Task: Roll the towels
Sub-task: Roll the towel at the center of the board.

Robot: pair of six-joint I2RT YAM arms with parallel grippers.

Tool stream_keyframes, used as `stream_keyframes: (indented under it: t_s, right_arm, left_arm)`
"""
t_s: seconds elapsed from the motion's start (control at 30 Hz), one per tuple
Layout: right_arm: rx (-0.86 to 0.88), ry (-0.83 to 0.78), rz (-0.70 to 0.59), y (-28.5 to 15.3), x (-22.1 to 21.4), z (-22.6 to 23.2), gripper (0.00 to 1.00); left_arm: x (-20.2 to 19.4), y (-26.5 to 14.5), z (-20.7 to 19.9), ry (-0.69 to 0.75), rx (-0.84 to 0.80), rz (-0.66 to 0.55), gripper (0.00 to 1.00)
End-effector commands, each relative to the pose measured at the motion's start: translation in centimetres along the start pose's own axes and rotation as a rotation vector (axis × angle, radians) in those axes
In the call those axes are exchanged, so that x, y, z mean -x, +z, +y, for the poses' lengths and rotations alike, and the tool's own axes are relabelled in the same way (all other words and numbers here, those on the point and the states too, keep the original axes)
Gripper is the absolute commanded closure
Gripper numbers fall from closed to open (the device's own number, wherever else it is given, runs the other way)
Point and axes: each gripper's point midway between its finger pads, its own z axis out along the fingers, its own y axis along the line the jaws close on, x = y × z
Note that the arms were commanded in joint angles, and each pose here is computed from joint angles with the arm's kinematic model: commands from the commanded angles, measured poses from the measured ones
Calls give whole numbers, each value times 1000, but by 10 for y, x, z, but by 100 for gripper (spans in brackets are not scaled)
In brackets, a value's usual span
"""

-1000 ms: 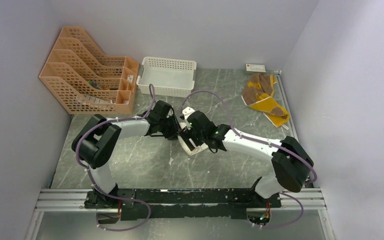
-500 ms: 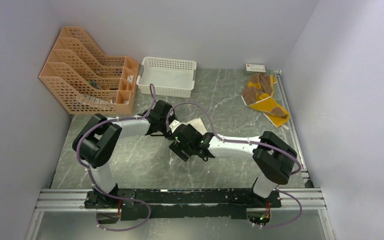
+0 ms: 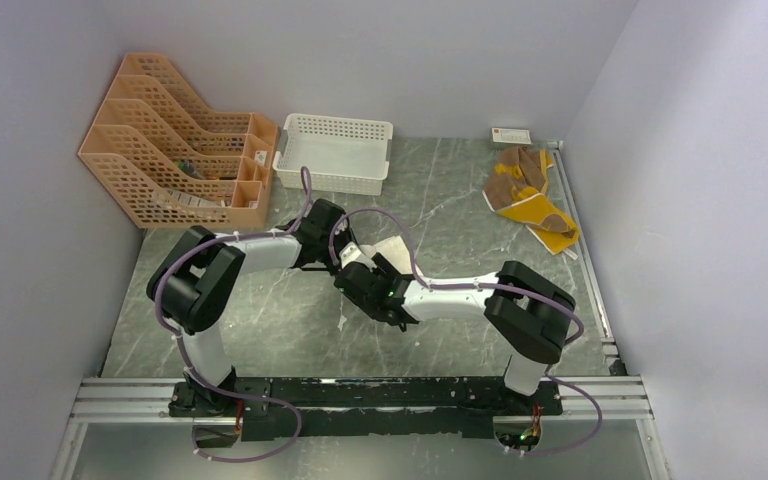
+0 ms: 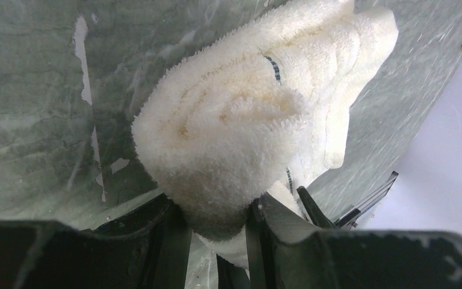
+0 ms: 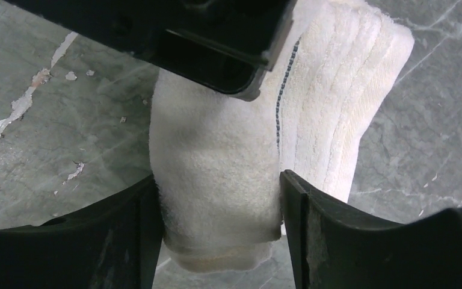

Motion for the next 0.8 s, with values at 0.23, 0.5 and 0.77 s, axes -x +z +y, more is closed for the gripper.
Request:
stream_keyframes:
  t_s: [0.23, 0.5, 0.77]
  right_arm:
    - [-22, 62, -38, -2, 6, -4, 53]
    - [245, 255, -106, -13, 17, 16, 54]
    - [496, 548, -136, -16, 21, -4, 55]
  left_arm:
    - [0, 3, 17, 12, 76, 22, 51]
    - [38, -26, 0, 40, 31, -64, 25]
    - [70, -69, -34, 117, -60, -198, 18]
